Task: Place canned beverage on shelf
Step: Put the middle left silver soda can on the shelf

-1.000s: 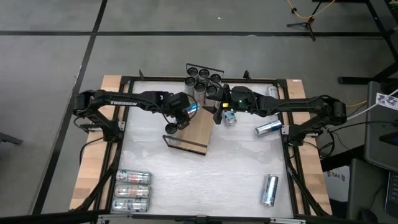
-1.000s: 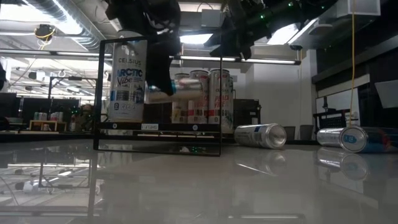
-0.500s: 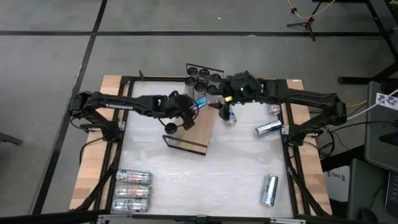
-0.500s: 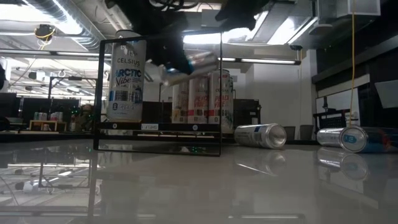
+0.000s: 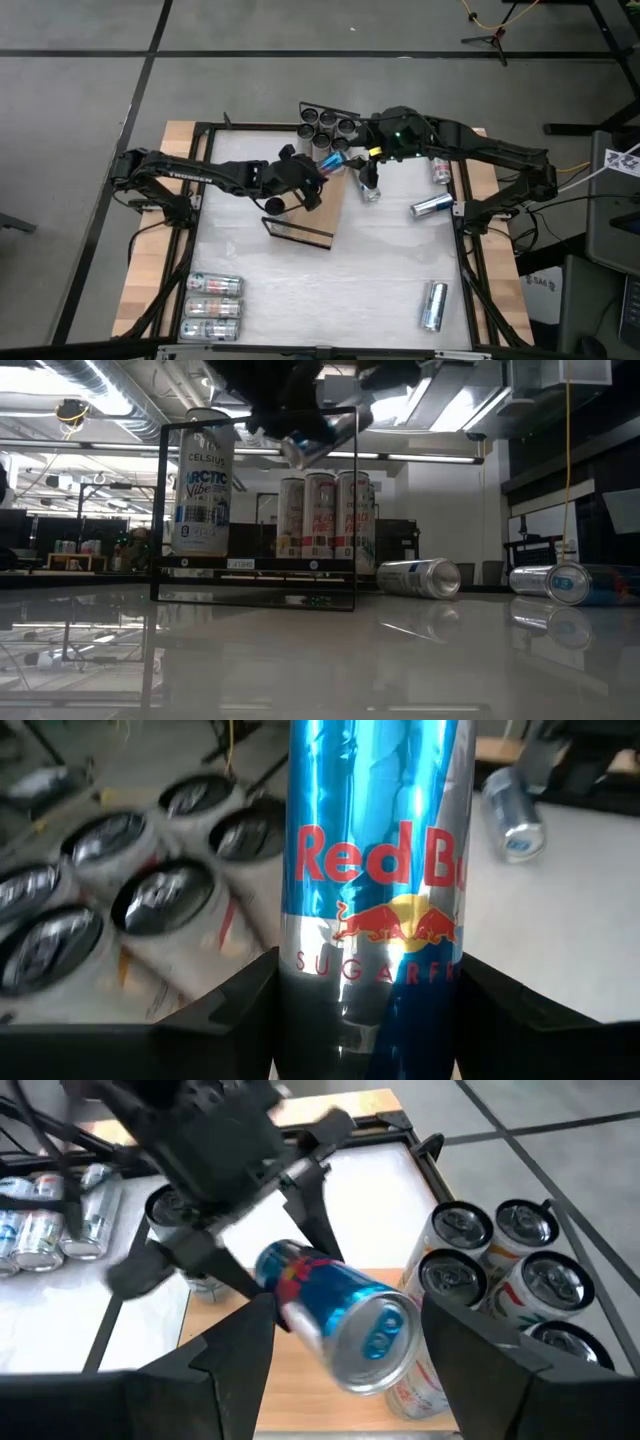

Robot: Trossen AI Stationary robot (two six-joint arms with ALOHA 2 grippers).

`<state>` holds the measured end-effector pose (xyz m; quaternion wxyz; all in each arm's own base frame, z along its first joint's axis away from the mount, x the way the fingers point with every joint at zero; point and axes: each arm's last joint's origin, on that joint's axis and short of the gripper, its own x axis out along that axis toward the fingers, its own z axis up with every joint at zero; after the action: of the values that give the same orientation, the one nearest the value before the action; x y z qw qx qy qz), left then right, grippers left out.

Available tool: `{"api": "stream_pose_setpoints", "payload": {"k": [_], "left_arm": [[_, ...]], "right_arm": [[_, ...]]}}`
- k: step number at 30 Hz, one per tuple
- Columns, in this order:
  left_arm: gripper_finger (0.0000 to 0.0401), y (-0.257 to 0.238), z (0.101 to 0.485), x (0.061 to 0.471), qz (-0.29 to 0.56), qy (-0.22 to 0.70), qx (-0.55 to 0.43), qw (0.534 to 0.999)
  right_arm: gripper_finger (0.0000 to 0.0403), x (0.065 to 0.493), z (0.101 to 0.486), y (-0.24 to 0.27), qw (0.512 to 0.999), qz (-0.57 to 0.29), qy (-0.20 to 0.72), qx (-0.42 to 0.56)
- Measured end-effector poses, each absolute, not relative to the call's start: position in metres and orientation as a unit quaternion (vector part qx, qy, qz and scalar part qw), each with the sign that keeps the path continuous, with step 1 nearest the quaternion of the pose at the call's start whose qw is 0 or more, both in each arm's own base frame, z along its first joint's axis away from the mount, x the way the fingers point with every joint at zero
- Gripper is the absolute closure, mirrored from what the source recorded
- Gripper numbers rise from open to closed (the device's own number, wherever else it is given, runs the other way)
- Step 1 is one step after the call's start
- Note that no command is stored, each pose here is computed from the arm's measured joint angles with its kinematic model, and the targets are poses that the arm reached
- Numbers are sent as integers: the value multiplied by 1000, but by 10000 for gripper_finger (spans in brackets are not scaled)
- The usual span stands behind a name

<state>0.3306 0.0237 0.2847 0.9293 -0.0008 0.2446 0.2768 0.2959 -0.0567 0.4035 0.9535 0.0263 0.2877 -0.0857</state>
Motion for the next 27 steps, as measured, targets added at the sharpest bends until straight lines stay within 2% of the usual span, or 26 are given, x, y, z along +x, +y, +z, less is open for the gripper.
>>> {"api": "stream_pose_setpoints", "payload": {"k": [12, 15, 27], "left_arm": [[192, 3, 293, 334, 280, 212, 70, 934], [192, -1, 295, 335, 276, 204, 84, 936], [192, -4, 300, 338, 278, 176, 81, 941]], "right_arm": [[153, 295, 402, -56, 952, -77, 295, 30], [153, 295, 402, -54, 954, -47, 294, 40], [153, 295, 404, -53, 954, -31, 288, 71]]}}
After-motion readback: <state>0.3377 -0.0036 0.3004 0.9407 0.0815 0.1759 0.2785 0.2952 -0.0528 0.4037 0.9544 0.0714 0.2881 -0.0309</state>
